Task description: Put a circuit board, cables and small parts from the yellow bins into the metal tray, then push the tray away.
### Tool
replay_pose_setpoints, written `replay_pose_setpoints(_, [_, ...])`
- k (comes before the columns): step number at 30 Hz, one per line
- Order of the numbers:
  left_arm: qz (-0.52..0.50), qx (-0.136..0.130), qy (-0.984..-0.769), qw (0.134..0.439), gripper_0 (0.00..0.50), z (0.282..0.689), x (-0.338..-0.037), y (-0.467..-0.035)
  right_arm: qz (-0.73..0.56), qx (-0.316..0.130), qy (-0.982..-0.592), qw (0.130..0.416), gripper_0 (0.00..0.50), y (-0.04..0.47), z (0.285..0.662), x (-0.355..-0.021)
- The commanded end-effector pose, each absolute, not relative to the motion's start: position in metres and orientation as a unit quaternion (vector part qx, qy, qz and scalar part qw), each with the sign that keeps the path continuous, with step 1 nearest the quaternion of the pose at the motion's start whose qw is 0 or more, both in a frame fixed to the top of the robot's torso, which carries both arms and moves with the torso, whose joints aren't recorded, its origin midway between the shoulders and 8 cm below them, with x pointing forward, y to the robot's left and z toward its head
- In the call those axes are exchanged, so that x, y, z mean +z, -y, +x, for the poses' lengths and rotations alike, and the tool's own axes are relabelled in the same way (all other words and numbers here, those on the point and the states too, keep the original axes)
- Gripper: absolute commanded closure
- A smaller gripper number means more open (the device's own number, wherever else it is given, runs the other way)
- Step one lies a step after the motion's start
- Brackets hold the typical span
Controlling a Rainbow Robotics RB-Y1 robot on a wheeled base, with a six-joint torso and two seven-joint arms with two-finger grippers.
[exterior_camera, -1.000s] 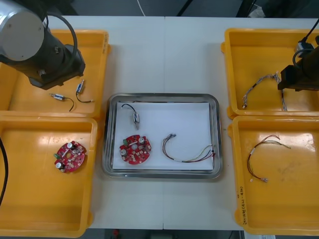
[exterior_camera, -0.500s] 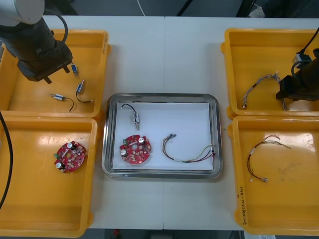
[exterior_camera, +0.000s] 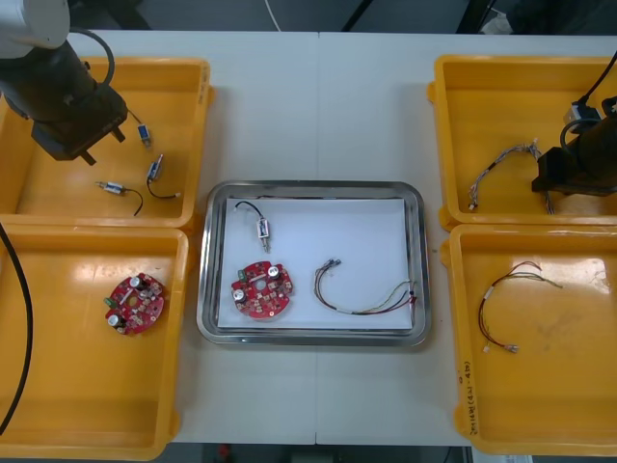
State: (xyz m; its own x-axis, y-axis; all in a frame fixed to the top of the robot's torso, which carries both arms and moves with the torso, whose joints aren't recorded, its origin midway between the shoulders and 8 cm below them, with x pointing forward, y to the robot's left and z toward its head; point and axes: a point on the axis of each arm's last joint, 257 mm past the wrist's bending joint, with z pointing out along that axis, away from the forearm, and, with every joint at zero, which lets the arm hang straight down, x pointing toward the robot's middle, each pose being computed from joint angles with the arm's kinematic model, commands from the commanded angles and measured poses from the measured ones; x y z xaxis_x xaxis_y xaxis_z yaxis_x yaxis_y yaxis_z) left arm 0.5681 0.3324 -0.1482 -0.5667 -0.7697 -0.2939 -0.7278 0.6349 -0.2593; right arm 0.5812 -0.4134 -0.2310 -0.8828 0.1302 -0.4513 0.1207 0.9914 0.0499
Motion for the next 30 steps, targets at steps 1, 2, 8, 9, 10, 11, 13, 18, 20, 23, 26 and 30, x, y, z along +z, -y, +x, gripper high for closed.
replay_pose_setpoints(1, [-0.431, -0.084, -0.872, 0.218, 0.000, 0.586, -0.122, -0.342, 0.065, 0.014, -0.972, 0.227, 0.000, 0.400, 0.579, -0.247])
replay_pose_setpoints(2, [-0.432, -0.085, -0.871, 0.217, 0.000, 0.587, -0.124, -0.343, 0.065, 0.013, -0.972, 0.227, 0.000, 0.400, 0.579, -0.248])
replay_pose_setpoints(8, [-0.435, -0.090, -0.874, 0.200, 0.000, 0.582, -0.147, -0.345, 0.069, 0.014, -0.973, 0.218, 0.000, 0.403, 0.572, -0.256])
replay_pose_setpoints(9, [-0.434, -0.090, -0.875, 0.196, 0.000, 0.581, -0.151, -0.346, 0.070, 0.014, -0.974, 0.216, 0.000, 0.403, 0.570, -0.259])
replay_pose_setpoints(10, [-0.432, -0.091, -0.876, 0.194, 0.000, 0.580, -0.154, -0.346, 0.071, 0.016, -0.974, 0.215, 0.000, 0.402, 0.570, -0.260])
replay_pose_setpoints(11, [-0.433, -0.092, -0.876, 0.193, 0.000, 0.579, -0.156, -0.346, 0.071, 0.017, -0.974, 0.214, 0.000, 0.402, 0.569, -0.261])
replay_pose_setpoints(13, [-0.431, -0.091, -0.878, 0.188, 0.000, 0.576, -0.163, -0.347, 0.073, 0.018, -0.974, 0.212, 0.000, 0.403, 0.567, -0.265])
replay_pose_setpoints(18, [-0.425, -0.082, -0.883, 0.181, 0.000, 0.571, -0.179, -0.348, 0.074, 0.020, -0.975, 0.208, 0.000, 0.402, 0.564, -0.269])
replay_pose_setpoints(20, [-0.424, -0.079, -0.884, 0.181, 0.000, 0.570, -0.184, -0.351, 0.074, 0.024, -0.975, 0.207, 0.000, 0.400, 0.563, -0.271])
replay_pose_setpoints(23, [-0.426, -0.080, -0.883, 0.180, 0.000, 0.568, -0.191, -0.355, 0.077, 0.032, -0.975, 0.207, 0.000, 0.397, 0.562, -0.273])
replay_pose_setpoints(26, [-0.425, -0.081, -0.883, 0.180, 0.000, 0.567, -0.197, -0.357, 0.079, 0.037, -0.975, 0.205, 0.388, 0.396, 0.560, -0.276])
replay_pose_setpoints(30, [-0.425, -0.084, -0.883, 0.180, 0.000, 0.566, -0.203, -0.360, 0.082, 0.039, -0.975, 0.203, 0.500, 0.395, 0.559, -0.277])
